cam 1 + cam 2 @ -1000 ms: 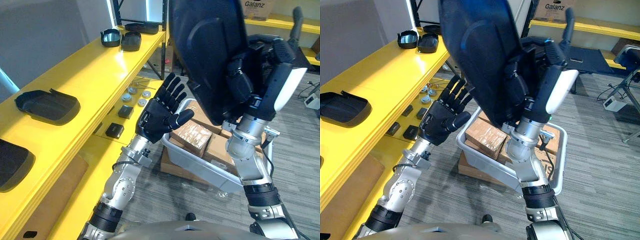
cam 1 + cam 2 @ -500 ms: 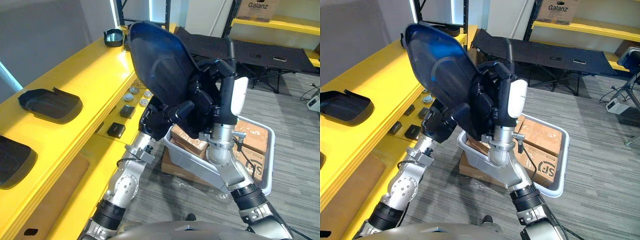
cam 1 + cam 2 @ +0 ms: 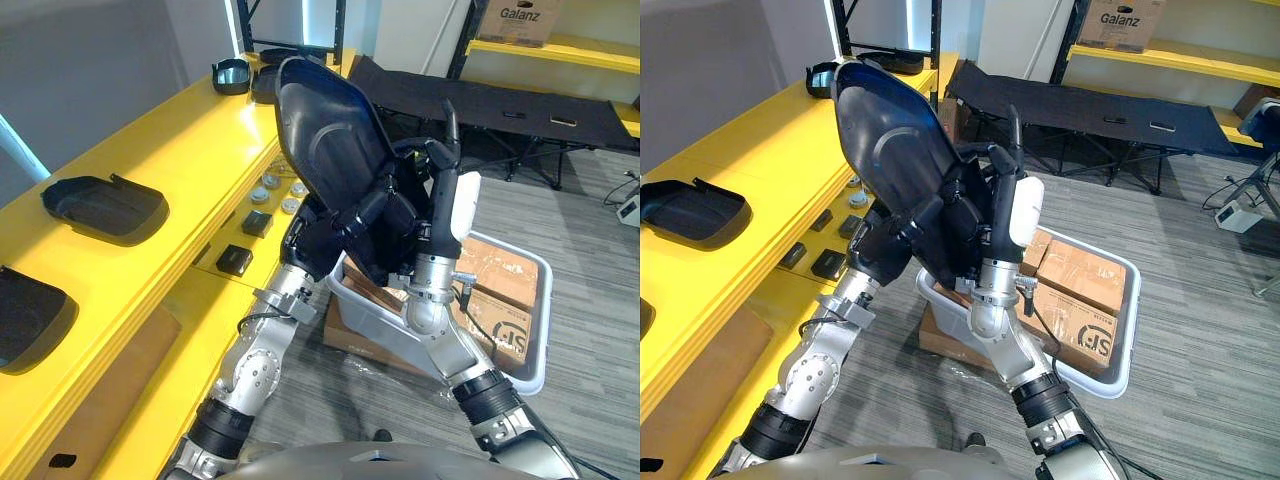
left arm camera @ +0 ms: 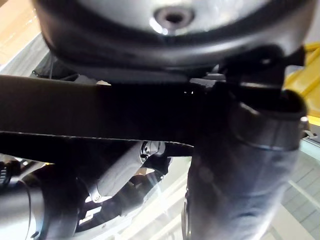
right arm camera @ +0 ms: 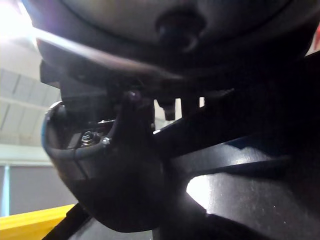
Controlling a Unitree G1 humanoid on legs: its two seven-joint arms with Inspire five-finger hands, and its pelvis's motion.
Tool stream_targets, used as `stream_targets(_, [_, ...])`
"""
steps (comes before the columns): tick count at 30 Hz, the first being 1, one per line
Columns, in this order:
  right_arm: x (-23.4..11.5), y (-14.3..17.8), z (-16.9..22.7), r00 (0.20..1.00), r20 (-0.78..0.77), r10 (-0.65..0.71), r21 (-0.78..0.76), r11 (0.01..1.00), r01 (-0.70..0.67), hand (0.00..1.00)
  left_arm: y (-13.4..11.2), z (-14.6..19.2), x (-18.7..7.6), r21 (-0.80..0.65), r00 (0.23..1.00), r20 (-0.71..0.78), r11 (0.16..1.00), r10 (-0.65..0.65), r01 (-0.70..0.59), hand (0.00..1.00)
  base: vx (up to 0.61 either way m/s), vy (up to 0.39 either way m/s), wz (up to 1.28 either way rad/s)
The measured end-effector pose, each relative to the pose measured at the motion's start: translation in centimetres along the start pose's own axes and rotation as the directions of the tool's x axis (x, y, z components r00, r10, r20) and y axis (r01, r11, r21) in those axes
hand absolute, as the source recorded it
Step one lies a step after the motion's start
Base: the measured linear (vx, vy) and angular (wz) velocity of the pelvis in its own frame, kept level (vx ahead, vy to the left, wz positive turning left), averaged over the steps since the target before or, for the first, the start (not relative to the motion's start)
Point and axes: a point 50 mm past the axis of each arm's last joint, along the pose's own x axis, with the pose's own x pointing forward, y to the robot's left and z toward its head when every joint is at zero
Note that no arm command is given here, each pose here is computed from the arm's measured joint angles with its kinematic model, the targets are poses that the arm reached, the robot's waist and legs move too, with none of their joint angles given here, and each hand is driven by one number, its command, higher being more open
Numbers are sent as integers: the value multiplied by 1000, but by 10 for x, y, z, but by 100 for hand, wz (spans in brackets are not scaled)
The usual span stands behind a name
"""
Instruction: Walk over and take three plastic housings, then place them on the shelf
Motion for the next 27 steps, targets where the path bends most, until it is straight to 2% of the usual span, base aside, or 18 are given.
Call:
stream_targets(5, [-6,9,5,1000,5,31,27,999,-31,0,15,0,-1,37,992,33,991,124,-125,0,0,0,0])
stream_targets(10, [-11,16,9,998,12,64,44,997,-64,0,28,3,-4,55,983,51,982,177,-179,0,-14,8,3])
stream_targets(13, [-12,18,9,997,1,73,36,997,-73,0,30,5,-5,97,984,45,979,175,-178,0,-29,11,5])
stream_targets(22, [-14,19,10,999,4,54,39,998,-54,0,32,6,-6,69,987,34,985,157,-159,0,-19,5,0])
stream_targets(23, [-15,19,10,999,4,54,39,998,-54,100,32,6,-6,70,987,34,985,157,-159,0,0,0,0])
stream_targets(27, [-15,20,11,998,7,57,42,997,-57,100,33,6,-6,71,986,40,984,160,-163,0,0,0,0])
